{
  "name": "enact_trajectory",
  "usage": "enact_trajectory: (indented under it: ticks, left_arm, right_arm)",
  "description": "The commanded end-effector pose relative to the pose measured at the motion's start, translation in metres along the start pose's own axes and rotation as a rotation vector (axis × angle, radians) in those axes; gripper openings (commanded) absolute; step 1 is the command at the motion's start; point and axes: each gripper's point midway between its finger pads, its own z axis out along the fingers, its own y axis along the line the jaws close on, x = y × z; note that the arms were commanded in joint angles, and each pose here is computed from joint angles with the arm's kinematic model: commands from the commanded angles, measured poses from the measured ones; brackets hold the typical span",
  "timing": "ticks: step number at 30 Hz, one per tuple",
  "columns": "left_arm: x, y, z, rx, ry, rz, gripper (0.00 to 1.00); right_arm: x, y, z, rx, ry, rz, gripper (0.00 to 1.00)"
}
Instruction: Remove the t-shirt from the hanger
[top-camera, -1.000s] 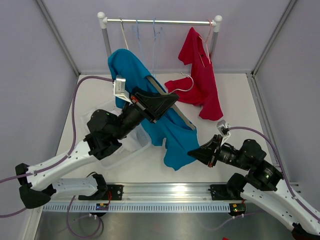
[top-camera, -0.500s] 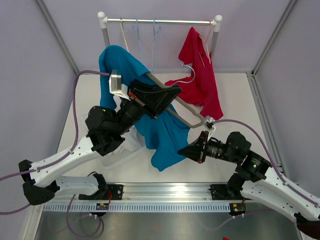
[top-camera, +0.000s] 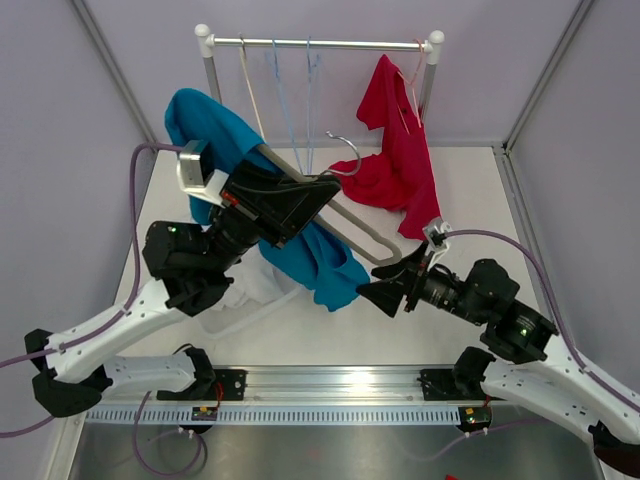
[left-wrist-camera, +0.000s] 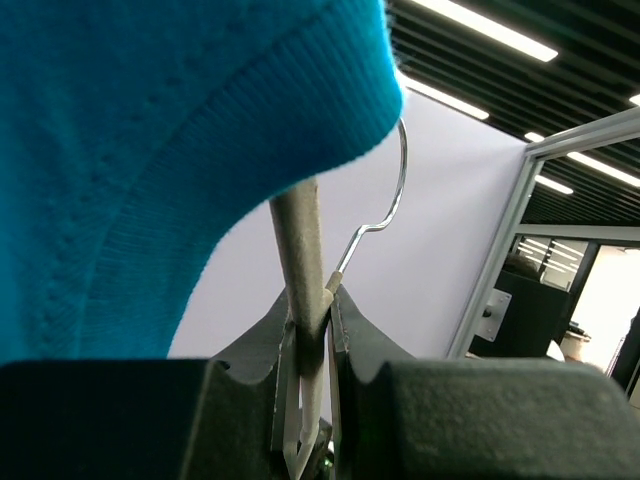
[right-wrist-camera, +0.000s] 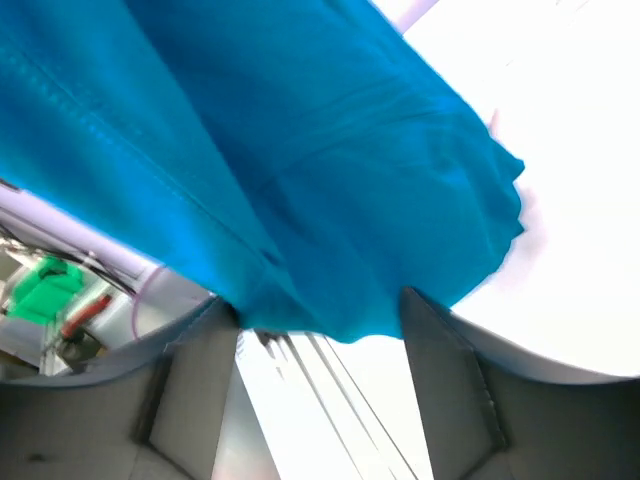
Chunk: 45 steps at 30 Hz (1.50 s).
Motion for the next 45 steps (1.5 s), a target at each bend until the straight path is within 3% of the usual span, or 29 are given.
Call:
enact_trajectory:
  ticks: [1,2,6,9,18,23,25,28,29,33,34,37,38,39,42,45]
  left_arm:
    - [-0.028,-0.025,-0.014,0.059,-0.073,0.041,0.0]
    - [-0.025,-0.022,-0.017,0.043,-0.064,0.044,0.0]
    - [-0.008,-0.003,-0.02,-0.018,-0.013,0.058,0.0]
    - [0.003,0.004,-0.019,-0.022,0.002,0.041,0.0]
    - [0.023,0.015,-0.013,-0.034,0.049,-0.021,0.0]
    - [0.027,0.019,-0.014,-0.044,0.051,-0.02,0.0]
    - [0.027,0.02,-0.014,-0.043,0.045,-0.023,0.0]
    - [0.03,0.022,-0.011,-0.042,0.05,-0.031,0.0]
    - [0.033,0.023,-0.011,-0.045,0.058,-0.037,0.0]
    - [0.036,0.03,-0.011,-0.078,0.063,-0.046,0.0]
    - [0.036,0.031,-0.011,-0.087,0.064,-0.048,0.0]
    - [0.04,0.036,-0.011,-0.124,0.094,-0.048,0.22]
    - [0.047,0.042,-0.014,-0.151,0.135,-0.041,0.33]
    - [0.049,0.041,-0.015,-0.153,0.155,-0.036,0.52]
    - [0.052,0.037,-0.015,-0.163,0.228,-0.015,0.83]
    - [0.051,0.03,-0.016,-0.169,0.292,0.001,0.98]
  right_arm:
    - [-0.022,0.012,-0.032,0.012,-0.035,-0.067,0.8]
    - [-0.023,0.015,-0.042,0.01,-0.026,-0.07,0.87]
    - [-0.065,0.061,-0.088,-0.112,-0.122,-0.122,0.96]
    - [-0.097,0.076,-0.105,-0.126,-0.211,-0.178,0.99]
    - [-0.121,0.088,-0.043,-0.143,-0.12,-0.26,0.97]
    - [-0.119,0.087,-0.028,-0.141,-0.088,-0.239,0.8]
    - [-0.118,0.082,-0.024,-0.117,-0.077,-0.237,0.78]
    - [-0.12,0.073,-0.021,-0.066,-0.081,-0.243,0.52]
    - [-0.12,0.069,-0.022,-0.045,-0.083,-0.244,0.36]
    - [-0.127,0.061,-0.027,0.007,-0.123,-0.249,0.03]
    - [-0.131,0.061,-0.028,0.012,-0.141,-0.248,0.0]
    - [-0.142,0.066,-0.037,0.005,-0.204,-0.236,0.0]
    - [-0.144,0.067,-0.039,0.001,-0.219,-0.235,0.0]
    - [-0.15,0.072,-0.048,-0.011,-0.256,-0.23,0.0]
    - [-0.166,0.082,-0.063,-0.033,-0.323,-0.232,0.0]
    - [-0.175,0.09,-0.071,-0.052,-0.351,-0.231,0.0]
